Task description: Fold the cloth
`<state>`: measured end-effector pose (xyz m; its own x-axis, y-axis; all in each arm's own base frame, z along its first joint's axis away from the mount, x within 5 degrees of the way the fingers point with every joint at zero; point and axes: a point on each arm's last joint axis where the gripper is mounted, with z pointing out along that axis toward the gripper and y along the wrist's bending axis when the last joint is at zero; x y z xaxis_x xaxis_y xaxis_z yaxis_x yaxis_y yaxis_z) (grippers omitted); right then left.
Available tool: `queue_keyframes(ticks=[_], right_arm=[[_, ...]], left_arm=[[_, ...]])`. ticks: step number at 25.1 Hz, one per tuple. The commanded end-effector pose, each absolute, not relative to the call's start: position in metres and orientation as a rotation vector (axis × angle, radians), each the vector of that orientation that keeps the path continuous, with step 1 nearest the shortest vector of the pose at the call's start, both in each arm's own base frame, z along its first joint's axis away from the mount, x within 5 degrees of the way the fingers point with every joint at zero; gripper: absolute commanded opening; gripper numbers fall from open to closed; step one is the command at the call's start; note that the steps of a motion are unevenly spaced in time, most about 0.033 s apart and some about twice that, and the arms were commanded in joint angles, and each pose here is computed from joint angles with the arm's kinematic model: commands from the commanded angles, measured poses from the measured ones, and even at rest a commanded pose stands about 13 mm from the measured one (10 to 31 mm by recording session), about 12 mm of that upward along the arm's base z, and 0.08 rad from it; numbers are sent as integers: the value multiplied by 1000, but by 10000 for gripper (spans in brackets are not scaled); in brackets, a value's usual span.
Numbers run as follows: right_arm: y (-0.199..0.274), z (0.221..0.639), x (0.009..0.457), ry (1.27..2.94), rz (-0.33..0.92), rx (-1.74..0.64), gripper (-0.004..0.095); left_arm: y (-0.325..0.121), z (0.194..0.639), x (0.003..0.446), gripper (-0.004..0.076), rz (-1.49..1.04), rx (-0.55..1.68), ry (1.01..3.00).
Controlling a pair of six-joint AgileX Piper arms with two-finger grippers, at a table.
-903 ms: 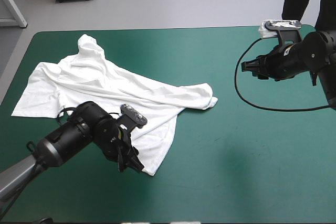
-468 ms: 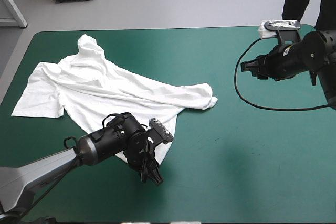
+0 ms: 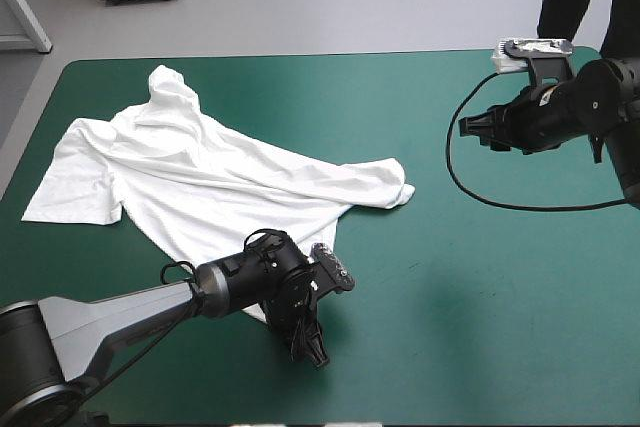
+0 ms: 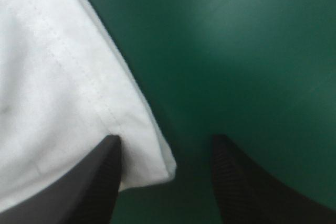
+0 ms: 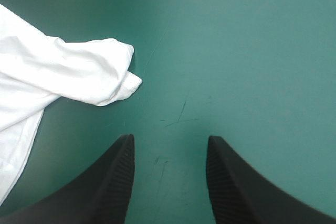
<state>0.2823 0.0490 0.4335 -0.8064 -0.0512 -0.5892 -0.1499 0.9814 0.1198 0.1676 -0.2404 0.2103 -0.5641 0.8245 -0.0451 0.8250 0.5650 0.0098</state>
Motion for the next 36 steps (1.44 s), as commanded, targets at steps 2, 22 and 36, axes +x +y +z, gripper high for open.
queue_keyframes(ticks=[2,22,36], right_arm=[[47,449,272,2451,221,-148,414],[71,389,330,2633,351,-250,559],[154,304,409,2764,237,-505,554]], left_arm=[[-246,212,171,285,-3,1401,2697],[-241,202,171,-22,36,1345,2727],[-242,202,170,-22,20,1342,2736]])
